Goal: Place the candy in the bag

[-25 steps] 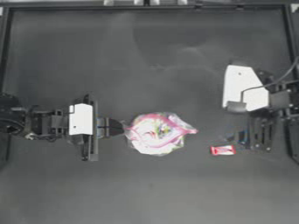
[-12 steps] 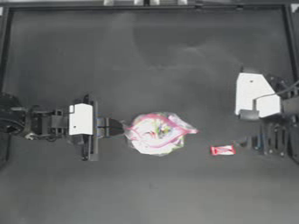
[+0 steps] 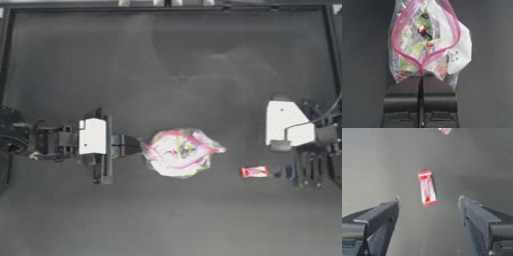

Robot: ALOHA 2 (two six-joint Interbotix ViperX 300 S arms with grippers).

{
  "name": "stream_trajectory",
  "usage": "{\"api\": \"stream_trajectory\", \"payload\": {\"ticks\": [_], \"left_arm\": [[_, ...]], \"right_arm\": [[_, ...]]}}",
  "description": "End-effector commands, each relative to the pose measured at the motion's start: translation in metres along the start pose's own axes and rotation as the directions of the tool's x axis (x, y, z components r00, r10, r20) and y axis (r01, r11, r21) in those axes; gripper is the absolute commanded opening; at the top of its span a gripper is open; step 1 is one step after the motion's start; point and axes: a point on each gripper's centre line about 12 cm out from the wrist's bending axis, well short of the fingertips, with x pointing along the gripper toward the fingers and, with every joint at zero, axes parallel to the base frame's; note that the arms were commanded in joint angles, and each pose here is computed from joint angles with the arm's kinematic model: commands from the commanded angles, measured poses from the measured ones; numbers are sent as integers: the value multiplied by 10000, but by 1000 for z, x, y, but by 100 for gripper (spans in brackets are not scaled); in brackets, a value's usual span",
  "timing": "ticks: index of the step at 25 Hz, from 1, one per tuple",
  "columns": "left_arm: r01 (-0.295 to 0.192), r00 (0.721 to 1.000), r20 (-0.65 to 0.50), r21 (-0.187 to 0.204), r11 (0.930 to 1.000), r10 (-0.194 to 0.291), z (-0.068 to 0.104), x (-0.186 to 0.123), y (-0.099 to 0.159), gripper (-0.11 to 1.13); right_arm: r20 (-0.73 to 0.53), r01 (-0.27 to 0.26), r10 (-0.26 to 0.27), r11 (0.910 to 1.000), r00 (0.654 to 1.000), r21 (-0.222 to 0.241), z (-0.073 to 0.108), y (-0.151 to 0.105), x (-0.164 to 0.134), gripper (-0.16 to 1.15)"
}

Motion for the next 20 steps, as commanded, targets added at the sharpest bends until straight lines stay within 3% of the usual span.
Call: {"api": "stream_trajectory", "payload": {"ticks": [1, 8, 20], "left_arm": [[-88, 9989, 467, -59, 9999, 91, 14, -1, 3, 7], [-116, 9989, 464, -57, 9999, 118, 14, 0, 4, 7], [-109, 9991, 403, -69, 9999, 112, 12, 0, 4, 7]], "right_arm": [[-187, 9, -10, 10000, 9998, -8, 4, 2, 7, 98], [-721, 119, -125, 9999, 9973, -87, 3, 4, 29, 98], [-556, -18, 46, 9987, 9984, 501, -11, 6, 66, 98]]}}
